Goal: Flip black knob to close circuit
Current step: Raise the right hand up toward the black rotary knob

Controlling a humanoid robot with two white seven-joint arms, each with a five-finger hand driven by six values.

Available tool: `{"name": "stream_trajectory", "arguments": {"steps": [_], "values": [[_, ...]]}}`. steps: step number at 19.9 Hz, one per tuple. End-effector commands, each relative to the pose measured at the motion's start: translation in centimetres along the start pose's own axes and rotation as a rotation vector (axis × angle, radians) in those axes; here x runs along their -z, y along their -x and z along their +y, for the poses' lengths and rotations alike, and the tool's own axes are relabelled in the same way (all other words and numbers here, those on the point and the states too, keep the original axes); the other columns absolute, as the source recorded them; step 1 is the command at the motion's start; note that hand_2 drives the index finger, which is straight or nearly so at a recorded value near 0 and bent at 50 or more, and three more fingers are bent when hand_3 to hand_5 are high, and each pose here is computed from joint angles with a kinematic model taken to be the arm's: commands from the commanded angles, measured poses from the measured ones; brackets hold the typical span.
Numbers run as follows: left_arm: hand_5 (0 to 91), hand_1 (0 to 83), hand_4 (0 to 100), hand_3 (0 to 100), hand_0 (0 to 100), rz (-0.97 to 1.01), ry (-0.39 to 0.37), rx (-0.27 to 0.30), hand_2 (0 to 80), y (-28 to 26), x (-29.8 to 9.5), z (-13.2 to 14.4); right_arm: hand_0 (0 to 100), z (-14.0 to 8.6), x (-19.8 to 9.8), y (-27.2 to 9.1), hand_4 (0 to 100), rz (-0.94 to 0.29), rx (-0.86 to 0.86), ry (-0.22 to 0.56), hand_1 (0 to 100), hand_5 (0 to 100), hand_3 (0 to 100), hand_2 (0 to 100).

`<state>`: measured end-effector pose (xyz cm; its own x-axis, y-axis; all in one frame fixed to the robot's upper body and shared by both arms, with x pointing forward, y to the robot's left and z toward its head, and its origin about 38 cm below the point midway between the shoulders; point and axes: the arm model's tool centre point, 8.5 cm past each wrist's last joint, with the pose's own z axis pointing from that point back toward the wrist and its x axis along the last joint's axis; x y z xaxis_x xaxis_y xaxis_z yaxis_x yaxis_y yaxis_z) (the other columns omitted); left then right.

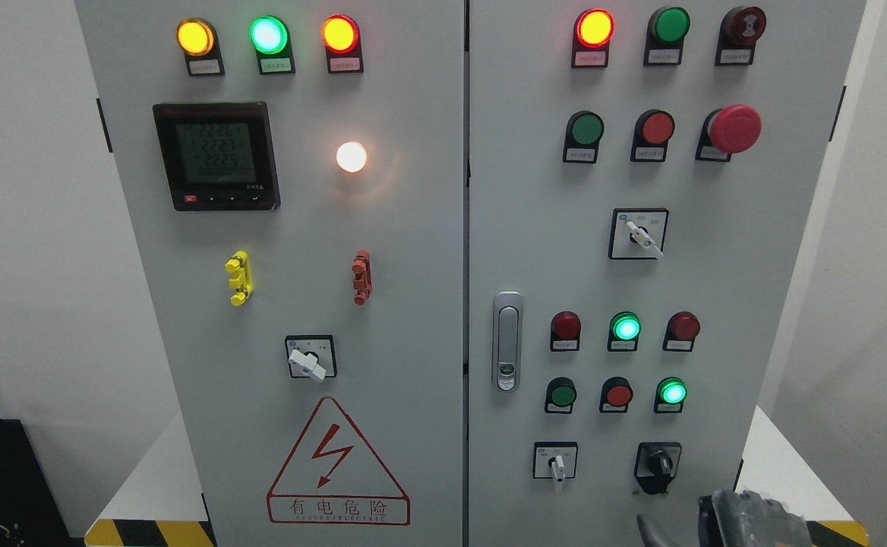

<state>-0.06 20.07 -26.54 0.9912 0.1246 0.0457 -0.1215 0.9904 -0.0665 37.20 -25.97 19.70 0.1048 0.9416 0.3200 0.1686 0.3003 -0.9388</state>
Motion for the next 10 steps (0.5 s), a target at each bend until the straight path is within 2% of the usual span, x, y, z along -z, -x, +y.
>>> {"name": "stream_trajectory", "arguments": {"steps": [1, 10], "values": [[0.0, 55.6, 0, 0, 12, 0.002, -0.001, 0.000, 0.0, 0.1, 0.0, 0.0, 0, 1.6, 1.3, -0.4, 89, -0.006, -0.022, -0.033, 8, 89, 100, 92], [0.0, 55.6, 0, 0, 12, 0.001, -0.001, 0.000, 0.0, 0.0, 0.0, 0.0, 0, 3.7, 2.7, 1.7, 89, 0.050, -0.048, -0.071, 8, 89, 100, 92]]}}
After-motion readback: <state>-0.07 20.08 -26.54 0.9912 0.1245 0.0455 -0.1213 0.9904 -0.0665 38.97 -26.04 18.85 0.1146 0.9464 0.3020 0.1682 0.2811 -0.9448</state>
